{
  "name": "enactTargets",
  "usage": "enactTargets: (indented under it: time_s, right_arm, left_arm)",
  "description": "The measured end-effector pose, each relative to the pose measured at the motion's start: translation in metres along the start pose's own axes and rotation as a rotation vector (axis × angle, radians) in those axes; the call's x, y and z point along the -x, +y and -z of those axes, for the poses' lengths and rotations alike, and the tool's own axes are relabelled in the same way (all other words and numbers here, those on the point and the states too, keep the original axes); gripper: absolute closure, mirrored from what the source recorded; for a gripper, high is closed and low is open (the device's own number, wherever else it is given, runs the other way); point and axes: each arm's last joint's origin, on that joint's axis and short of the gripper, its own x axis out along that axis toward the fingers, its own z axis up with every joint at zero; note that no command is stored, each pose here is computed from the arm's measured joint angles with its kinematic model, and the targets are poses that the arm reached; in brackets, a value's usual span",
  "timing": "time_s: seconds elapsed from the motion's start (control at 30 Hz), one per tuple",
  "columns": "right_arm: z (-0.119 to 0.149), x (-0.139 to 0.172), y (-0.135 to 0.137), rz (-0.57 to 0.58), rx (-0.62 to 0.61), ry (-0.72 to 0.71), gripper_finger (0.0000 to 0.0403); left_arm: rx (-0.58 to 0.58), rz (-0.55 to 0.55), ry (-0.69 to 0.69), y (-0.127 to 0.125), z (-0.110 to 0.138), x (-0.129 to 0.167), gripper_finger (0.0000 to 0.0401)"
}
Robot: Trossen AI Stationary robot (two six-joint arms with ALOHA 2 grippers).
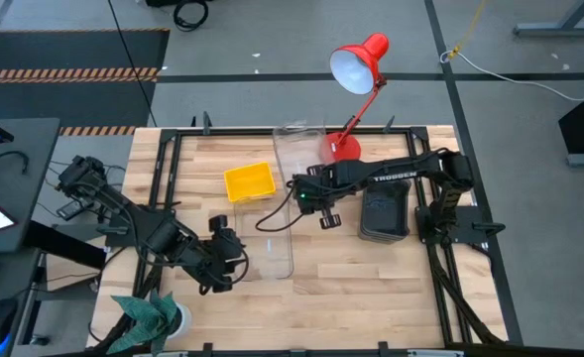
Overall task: Stack baskets by color
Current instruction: Stack the bottom right transparent bin on the top right transparent bin
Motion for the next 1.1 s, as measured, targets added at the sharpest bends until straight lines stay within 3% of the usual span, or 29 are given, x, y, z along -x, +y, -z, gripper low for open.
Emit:
enactTargets:
  time_s: [0.27,0.6,0.8,1.1]
  right_arm:
    - [0.003,-0.005,-0.004,-0.104,-0.04,-0.013,0.0375]
    - [0.006,0.002,-0.022,-0.112,-0.112,-0.004,0.0286]
    - [0.008,0.026,-0.021,-0.12,-0.15,0.013,0.0262]
    - [0.007,0.057,0.002,-0.118,-0.144,-0.077,0.0262]
  left_arm:
    - [0.0,-0.02,0.011,0.003,0.0,-0.002,0.0241]
    - [0.016,-0.009,-0.016,0.001,-0.003,-0.002,0.0234]
    - [0.015,0.059,-0.052,-0.019,-0.006,-0.02,0.0216]
    - [0.052,0.167,-0.025,-0.048,0.0,-0.043,0.0197]
